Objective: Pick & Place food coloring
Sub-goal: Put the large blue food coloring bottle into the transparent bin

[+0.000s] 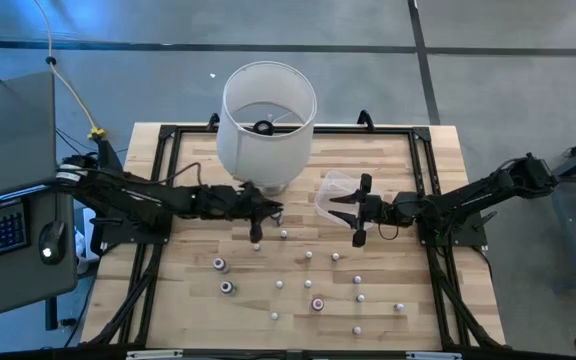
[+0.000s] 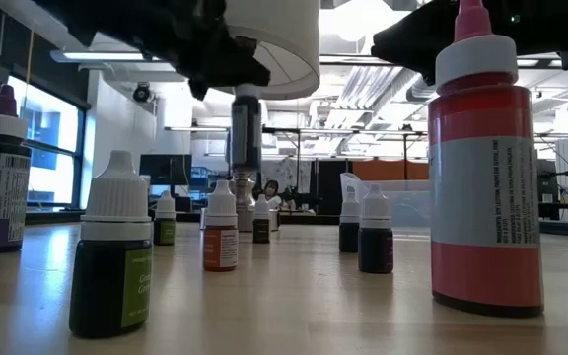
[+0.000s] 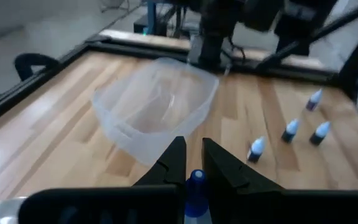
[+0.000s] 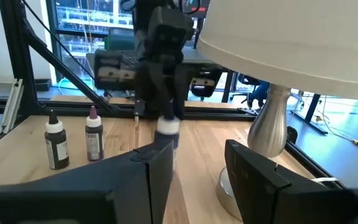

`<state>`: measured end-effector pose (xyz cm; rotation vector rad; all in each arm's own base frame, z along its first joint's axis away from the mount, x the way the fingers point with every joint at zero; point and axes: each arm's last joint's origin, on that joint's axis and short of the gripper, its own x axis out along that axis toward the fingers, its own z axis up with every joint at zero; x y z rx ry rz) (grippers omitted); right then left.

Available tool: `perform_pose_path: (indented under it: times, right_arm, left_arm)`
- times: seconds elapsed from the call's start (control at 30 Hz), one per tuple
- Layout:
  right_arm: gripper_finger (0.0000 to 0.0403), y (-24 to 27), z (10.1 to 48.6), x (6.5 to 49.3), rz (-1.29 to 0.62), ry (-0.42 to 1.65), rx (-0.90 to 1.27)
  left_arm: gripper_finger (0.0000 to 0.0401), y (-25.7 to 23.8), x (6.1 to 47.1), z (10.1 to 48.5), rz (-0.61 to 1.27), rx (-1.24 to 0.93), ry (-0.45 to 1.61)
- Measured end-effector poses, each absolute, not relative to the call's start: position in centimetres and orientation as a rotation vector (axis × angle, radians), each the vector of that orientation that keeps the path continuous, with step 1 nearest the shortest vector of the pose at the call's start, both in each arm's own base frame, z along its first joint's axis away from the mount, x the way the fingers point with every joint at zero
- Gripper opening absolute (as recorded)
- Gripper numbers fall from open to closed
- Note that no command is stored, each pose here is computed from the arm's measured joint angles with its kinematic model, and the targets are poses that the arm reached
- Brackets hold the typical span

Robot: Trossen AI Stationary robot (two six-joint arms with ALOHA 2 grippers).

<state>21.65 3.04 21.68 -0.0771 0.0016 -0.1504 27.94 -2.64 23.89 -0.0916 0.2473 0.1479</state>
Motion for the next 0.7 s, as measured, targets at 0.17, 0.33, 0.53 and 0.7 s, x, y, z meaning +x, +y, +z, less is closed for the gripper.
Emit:
perform_pose_path:
  times: [0.17, 0.33, 0.53, 0.7]
  right_arm:
    - [0.0140, 3.0, 21.7, 21.6, -0.156, 0.001, -0.109]
    - [0.0140, 2.8, 22.0, 21.5, -0.223, -0.008, -0.116]
    - [0.0140, 2.6, 22.5, 21.1, -0.295, -0.024, -0.122]
    - [0.0140, 2.8, 22.9, 20.5, -0.310, -0.030, -0.119]
  left_arm:
    - [0.0020, -4.3, 30.9, 24.3, 0.185, -0.061, 0.240]
    - [0.0020, -5.4, 34.1, 24.7, 0.277, -0.049, 0.206]
    - [0.0020, -6.1, 37.9, 25.0, 0.327, 0.031, 0.195]
    - [0.0020, -6.5, 40.5, 25.7, 0.349, 0.051, 0.163]
